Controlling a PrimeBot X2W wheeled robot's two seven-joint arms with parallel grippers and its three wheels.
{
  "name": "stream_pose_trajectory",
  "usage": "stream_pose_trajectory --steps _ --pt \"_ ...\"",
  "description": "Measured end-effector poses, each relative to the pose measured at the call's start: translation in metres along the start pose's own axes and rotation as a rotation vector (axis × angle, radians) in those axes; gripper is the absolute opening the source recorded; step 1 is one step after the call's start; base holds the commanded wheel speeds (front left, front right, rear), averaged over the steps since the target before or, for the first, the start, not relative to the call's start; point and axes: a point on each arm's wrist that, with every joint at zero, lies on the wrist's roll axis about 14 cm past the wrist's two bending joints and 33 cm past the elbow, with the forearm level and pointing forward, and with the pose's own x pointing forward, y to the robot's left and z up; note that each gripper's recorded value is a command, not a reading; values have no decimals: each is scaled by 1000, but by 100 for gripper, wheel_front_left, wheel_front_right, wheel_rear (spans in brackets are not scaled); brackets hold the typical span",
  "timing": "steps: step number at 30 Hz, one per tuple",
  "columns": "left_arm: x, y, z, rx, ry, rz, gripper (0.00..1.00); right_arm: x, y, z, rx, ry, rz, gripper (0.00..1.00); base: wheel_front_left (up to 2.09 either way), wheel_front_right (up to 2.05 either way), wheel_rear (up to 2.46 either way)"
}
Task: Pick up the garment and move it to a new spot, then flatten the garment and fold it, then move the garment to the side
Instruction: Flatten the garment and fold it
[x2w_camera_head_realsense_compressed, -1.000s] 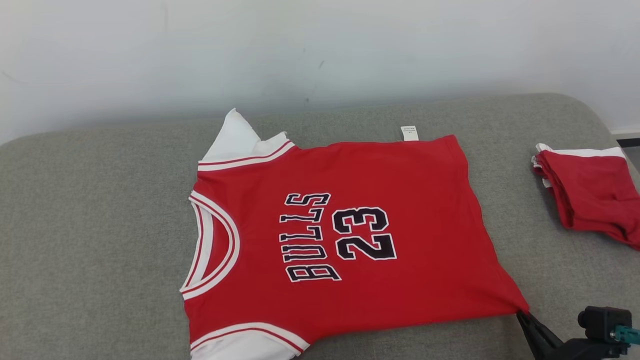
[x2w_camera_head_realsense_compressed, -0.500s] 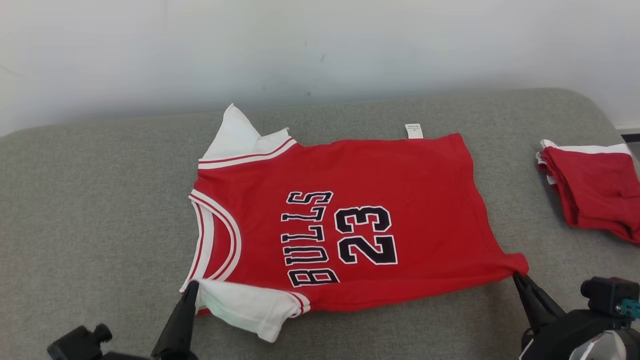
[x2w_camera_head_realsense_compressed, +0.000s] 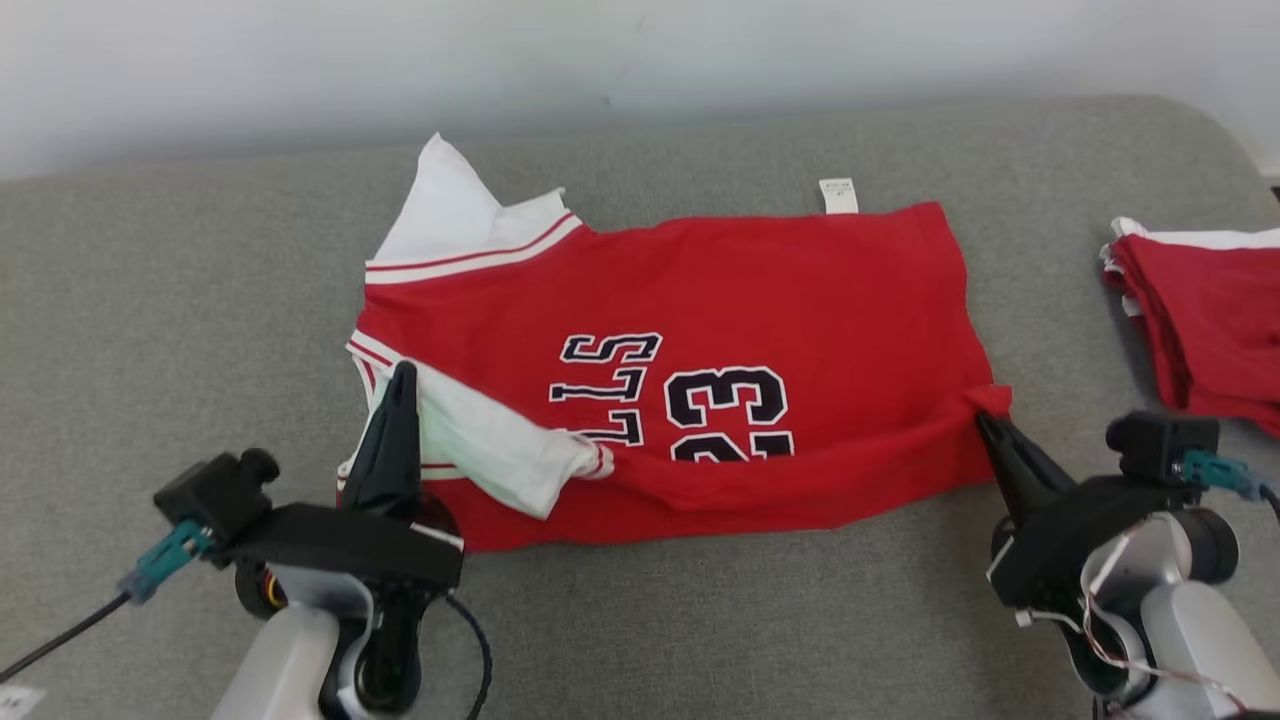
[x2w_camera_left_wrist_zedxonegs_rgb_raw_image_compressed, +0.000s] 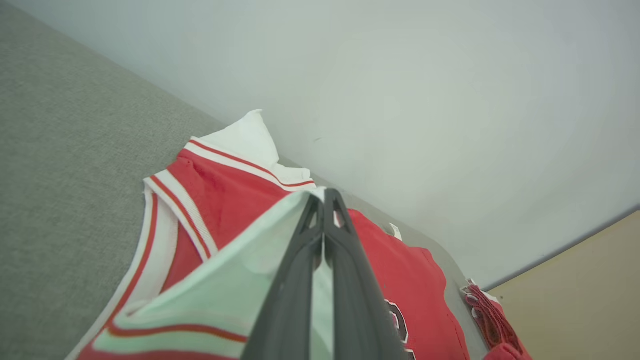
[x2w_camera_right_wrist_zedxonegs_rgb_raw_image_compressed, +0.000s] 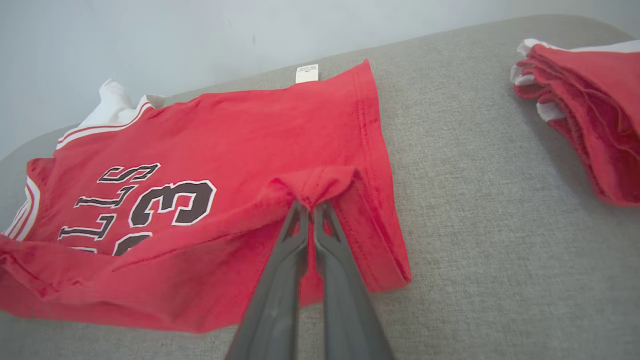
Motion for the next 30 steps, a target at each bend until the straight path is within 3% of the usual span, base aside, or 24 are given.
stream_pose_trajectory --steps 8,19,24,25,26,27,30 --pt "29 22 -13 113 11 47 0 30 -12 -7 -20 29 -40 0 0 0 0" --pt "38 48 -13 193 -1 142 0 49 -12 -13 -40 35 -54 0 0 0 0" --pt "38 44 -10 206 -17 133 0 54 -6 -9 -59 30 -42 0 0 0 0" --pt "37 43 -11 220 -10 125 3 55 -4 -8 -60 27 -39 80 0 0 0" --pt "36 43 -11 226 -10 125 36 56 -4 -7 -55 22 -39 100 0 0 0" --pt "35 43 -10 233 -14 125 100 56 -2 -7 -53 18 -38 100 0 0 0" --pt "32 42 -2 294 -30 127 100 56 2 0 -49 -9 -31 100 0 0 0"
